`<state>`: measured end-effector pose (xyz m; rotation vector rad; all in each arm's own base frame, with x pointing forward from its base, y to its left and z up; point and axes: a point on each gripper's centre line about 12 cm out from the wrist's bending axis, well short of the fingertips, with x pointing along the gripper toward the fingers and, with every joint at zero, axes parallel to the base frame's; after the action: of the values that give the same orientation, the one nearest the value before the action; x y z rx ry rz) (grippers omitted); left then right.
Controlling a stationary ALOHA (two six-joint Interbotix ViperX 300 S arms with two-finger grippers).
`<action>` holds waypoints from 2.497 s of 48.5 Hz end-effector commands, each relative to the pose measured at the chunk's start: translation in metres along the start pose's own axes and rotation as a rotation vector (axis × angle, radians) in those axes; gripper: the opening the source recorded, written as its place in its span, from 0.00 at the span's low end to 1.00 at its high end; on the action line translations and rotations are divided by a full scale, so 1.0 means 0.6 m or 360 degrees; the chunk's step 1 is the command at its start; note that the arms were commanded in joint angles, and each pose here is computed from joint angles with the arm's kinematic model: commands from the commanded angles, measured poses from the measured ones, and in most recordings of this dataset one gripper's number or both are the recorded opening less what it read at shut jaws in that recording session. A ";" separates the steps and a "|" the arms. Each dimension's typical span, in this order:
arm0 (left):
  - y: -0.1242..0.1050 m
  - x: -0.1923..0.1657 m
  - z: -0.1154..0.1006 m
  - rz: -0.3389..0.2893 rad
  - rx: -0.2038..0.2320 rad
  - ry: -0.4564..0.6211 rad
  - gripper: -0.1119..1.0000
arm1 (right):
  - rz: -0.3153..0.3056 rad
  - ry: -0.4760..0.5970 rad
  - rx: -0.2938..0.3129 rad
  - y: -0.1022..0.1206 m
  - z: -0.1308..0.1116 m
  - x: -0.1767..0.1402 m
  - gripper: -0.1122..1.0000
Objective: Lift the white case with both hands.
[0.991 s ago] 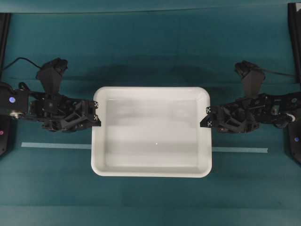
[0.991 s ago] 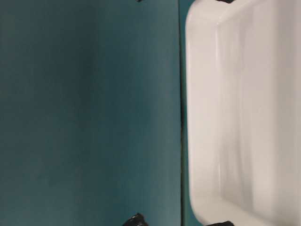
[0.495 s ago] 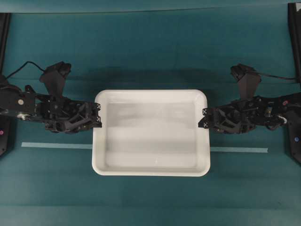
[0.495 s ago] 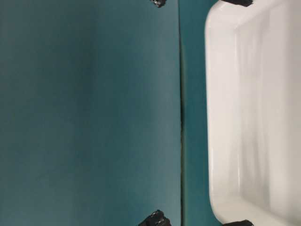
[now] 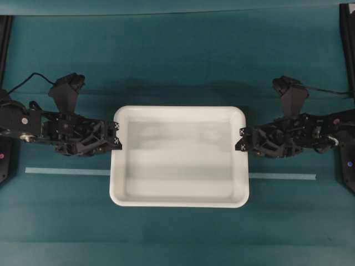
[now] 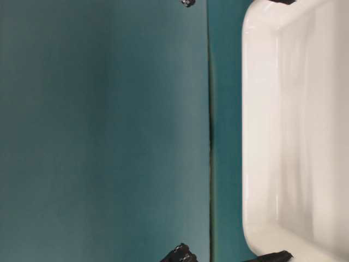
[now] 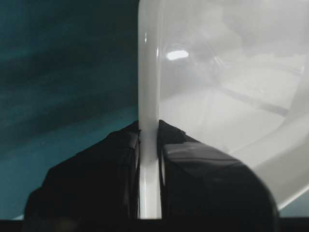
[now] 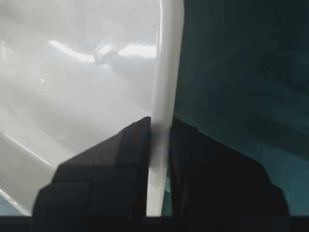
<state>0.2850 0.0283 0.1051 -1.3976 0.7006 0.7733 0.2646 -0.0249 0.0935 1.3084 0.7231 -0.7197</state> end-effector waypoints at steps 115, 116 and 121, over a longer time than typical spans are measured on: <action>-0.112 -0.292 -0.010 -0.0848 0.1192 -0.0351 0.95 | 0.0861 -0.0583 -0.1241 0.072 0.027 -0.378 0.83; -0.114 -0.295 -0.011 -0.0864 0.1224 -0.0363 0.95 | 0.0872 -0.0604 -0.1272 0.073 0.027 -0.383 0.83; -0.120 -0.309 -0.015 -0.0954 0.1375 -0.0446 0.95 | 0.0919 -0.0702 -0.1405 0.076 0.025 -0.406 0.83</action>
<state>0.2325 0.0093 0.2835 -0.6672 0.3431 0.1649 0.1602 -0.0205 0.3049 0.5131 0.2469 -0.1575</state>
